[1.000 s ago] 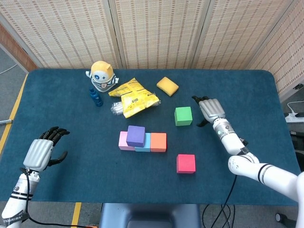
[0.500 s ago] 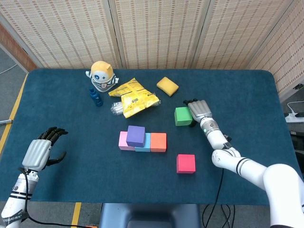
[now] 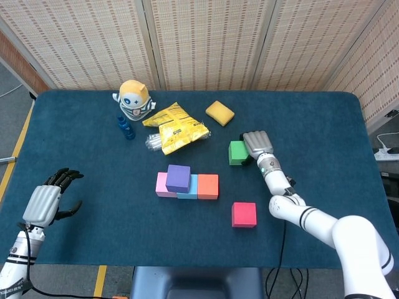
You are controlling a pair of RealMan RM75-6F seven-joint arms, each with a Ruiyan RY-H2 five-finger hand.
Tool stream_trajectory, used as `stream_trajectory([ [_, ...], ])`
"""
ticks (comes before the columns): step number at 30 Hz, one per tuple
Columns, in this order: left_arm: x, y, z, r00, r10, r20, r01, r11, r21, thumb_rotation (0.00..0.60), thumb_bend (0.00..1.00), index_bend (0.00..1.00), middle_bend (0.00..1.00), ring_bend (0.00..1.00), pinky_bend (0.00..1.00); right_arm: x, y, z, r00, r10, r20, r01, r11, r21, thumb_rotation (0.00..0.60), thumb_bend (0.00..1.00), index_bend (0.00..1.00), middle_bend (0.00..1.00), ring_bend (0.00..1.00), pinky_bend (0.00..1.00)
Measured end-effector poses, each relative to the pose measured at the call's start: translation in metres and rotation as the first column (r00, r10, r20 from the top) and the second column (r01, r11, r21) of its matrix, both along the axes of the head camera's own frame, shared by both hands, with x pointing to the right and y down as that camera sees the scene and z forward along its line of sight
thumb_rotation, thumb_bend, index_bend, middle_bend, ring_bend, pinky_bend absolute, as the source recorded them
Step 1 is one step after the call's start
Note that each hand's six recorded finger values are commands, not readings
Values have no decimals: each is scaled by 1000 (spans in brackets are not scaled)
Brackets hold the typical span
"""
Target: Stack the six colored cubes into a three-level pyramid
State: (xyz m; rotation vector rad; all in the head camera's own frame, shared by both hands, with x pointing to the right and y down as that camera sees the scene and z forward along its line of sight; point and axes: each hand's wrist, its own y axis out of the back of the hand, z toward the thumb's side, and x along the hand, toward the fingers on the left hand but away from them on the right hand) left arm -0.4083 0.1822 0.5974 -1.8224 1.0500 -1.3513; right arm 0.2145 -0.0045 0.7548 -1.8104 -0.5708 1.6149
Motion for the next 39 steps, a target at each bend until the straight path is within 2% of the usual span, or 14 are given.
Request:
stream_trajectory([
  [5, -3, 1, -2, 999, 19, 35, -20, 1000, 21, 600, 328, 252, 186, 112, 254, -2, 11, -24, 997, 23, 72, -21, 1000, -22, 600, 171, 618, 483, 450, 472],
  [12, 0, 7, -4, 994, 78, 80, -82, 996, 45, 600, 327, 253, 187, 112, 254, -15, 39, -85, 983, 42, 180, -28, 996, -82, 600, 189, 624, 499, 470, 476],
  [15, 4, 11, -4, 991, 102, 84, -106, 993, 50, 600, 328, 252, 186, 112, 253, -17, 48, -108, 981, 55, 188, -39, 996, -86, 600, 201, 629, 502, 473, 485],
  [18, 7, 15, -4, 991, 114, 68, -118, 992, 50, 600, 327, 252, 186, 112, 253, -19, 51, -121, 984, 68, 167, -57, 996, -69, 600, 207, 630, 503, 475, 490],
  [27, 0, 25, -4, 993, 108, 40, -110, 993, 45, 600, 327, 251, 184, 105, 251, -48, 67, -127, 994, 67, 85, -63, 996, -56, 600, 218, 630, 503, 475, 491],
  [32, -7, 29, -5, 996, 90, 25, -91, 995, 50, 600, 325, 249, 183, 104, 252, -69, 74, -122, 995, 60, 80, -54, 995, -83, 600, 218, 620, 503, 475, 491],
  [39, -16, 34, -6, 997, 71, 13, -71, 996, 53, 600, 326, 247, 181, 103, 251, -94, 74, -117, 997, 44, 68, -38, 996, -82, 600, 218, 612, 503, 475, 491],
])
